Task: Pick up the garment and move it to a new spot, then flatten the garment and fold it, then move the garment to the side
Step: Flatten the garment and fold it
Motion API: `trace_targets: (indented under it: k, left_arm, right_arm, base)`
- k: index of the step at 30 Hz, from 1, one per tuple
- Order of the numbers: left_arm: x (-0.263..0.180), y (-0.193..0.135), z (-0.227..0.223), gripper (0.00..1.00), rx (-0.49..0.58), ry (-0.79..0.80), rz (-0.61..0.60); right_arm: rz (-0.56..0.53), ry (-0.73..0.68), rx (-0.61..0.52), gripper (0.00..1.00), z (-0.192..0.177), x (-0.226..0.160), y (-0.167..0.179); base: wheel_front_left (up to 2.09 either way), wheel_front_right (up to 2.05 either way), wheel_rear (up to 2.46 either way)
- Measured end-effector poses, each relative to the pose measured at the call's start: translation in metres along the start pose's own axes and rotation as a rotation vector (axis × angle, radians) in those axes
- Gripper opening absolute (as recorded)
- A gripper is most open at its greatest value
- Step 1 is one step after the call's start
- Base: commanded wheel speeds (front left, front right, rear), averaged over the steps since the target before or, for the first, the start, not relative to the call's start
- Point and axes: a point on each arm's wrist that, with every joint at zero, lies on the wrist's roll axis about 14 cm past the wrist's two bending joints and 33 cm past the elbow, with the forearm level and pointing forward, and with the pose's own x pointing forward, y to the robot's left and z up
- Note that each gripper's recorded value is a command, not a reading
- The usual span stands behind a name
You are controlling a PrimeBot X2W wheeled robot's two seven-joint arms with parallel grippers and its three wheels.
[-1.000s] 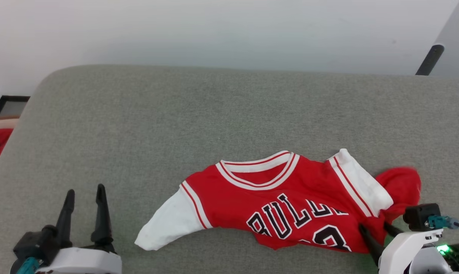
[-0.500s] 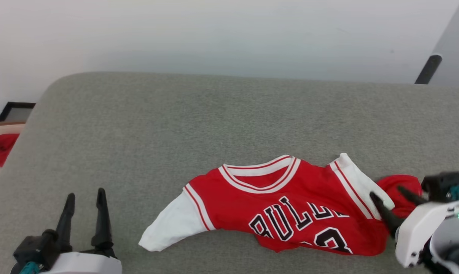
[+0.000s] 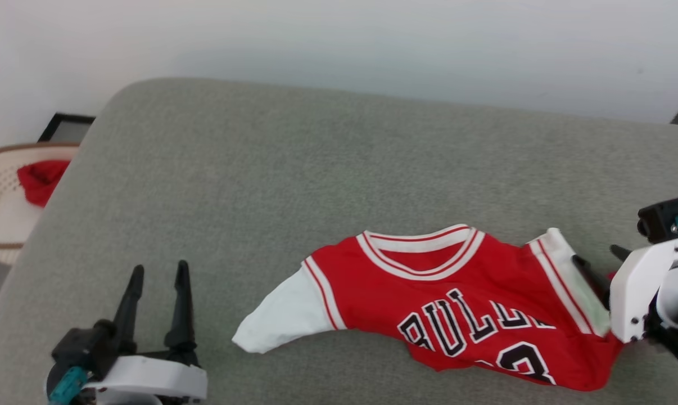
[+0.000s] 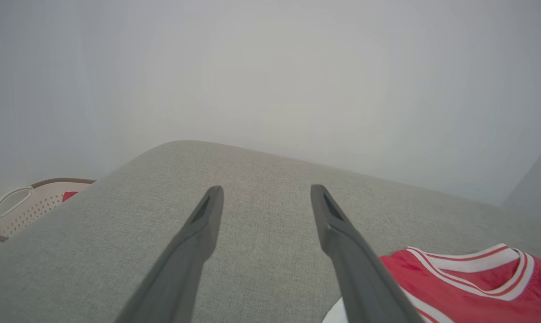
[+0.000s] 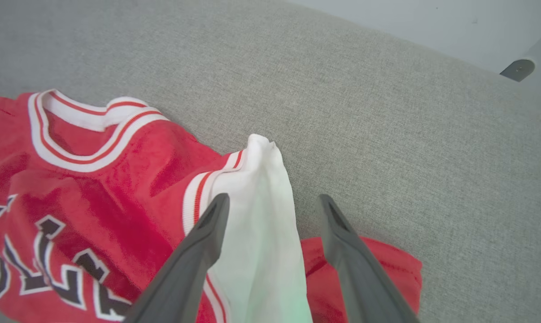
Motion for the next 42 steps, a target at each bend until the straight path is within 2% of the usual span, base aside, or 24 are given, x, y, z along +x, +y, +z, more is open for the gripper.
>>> trace_targets:
  k: [15,16,17,18,27,33,42]
  left_arm:
    - [0.005,0.009,-0.012,1.00,0.006,0.041,0.041]
    - [0.004,0.010,-0.013,1.00,0.007,0.044,0.045]
    - [0.004,0.012,-0.014,1.00,0.009,0.048,0.050]
    - [0.003,0.013,-0.015,1.00,0.010,0.052,0.054]
    - [0.004,0.016,-0.015,1.00,0.008,0.052,0.063]
    - [0.006,0.011,-0.013,1.00,0.001,0.041,0.047]
    - [0.007,0.008,-0.011,1.00,-0.001,0.036,0.034]
  right_arm:
    - [0.059,0.305,0.022,1.00,-0.045,0.061,0.005]
    - [0.059,0.316,0.025,0.72,-0.045,0.064,0.005]
    - [0.061,0.322,0.024,0.28,-0.045,0.066,0.005]
    - [0.063,0.326,0.021,0.00,-0.045,0.068,0.005]
    - [0.058,0.267,0.011,0.00,-0.025,0.068,0.001]
    - [-0.014,0.129,0.003,0.00,0.012,0.058,-0.028]
    - [-0.131,0.062,0.041,0.00,0.022,0.039,-0.072]
  base:
    - [0.00,0.00,0.00]
    - [0.00,0.00,0.00]
    - [0.00,0.00,0.00]
    - [0.00,0.00,0.00]
    - [0.00,0.00,0.00]
    - [0.00,0.00,0.00]
    - [0.00,0.00,0.00]
